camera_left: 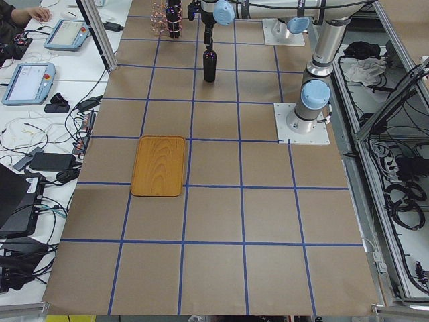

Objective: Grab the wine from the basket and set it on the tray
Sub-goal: 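Lower the left gripper onto the bottle neck and grasp it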

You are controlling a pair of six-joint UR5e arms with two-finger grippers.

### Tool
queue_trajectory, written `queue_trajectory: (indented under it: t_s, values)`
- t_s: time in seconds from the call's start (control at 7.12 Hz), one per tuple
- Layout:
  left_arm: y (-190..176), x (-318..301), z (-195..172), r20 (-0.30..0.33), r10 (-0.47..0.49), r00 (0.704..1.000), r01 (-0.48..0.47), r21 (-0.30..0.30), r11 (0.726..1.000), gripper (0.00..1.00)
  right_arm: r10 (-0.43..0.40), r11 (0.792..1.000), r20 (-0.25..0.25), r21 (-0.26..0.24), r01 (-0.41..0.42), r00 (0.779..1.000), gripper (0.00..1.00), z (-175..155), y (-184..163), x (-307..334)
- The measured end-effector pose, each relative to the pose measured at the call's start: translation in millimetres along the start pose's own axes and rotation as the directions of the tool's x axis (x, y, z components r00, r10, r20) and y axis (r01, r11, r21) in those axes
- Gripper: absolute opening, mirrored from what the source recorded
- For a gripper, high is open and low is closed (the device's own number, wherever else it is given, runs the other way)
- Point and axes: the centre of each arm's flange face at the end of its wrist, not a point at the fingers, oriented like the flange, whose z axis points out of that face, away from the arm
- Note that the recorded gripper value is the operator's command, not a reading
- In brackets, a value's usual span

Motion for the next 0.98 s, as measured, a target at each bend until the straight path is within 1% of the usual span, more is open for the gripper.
queue_trajectory:
  t_s: [0.14,0.42,0.7,0.84,0.98]
  values:
    - [-0.9,0.2,3.5,-0.001,-0.001,1.0,0.001,-0.008,1.0,0.87,-0.002,1.0,0.0,0.0,0.002,1.0,1.0,0.0,0.3,-0.2]
    - [-1.8,0.4,10.3,0.001,-0.002,1.0,0.002,-0.027,1.0,0.82,-0.006,1.0,0.001,0.002,0.006,1.0,1.0,-0.4,0.3,-0.1]
    - [-2.2,0.8,15.0,0.004,-0.002,1.0,0.002,-0.04,0.999,0.57,-0.006,1.0,-0.001,0.001,0.006,1.0,1.0,-0.4,0.1,0.5]
    - [-1.6,2.0,16.5,0.0,0.001,1.0,-0.001,-0.046,0.999,0.31,-0.005,1.0,-0.002,0.002,0.005,1.0,1.0,-0.4,-0.3,1.3]
    - [-0.6,3.4,17.5,-0.007,0.004,1.0,-0.004,-0.054,0.999,0.0,-0.003,1.0,-0.002,0.005,0.003,1.0,1.0,-0.6,-1.7,2.7]
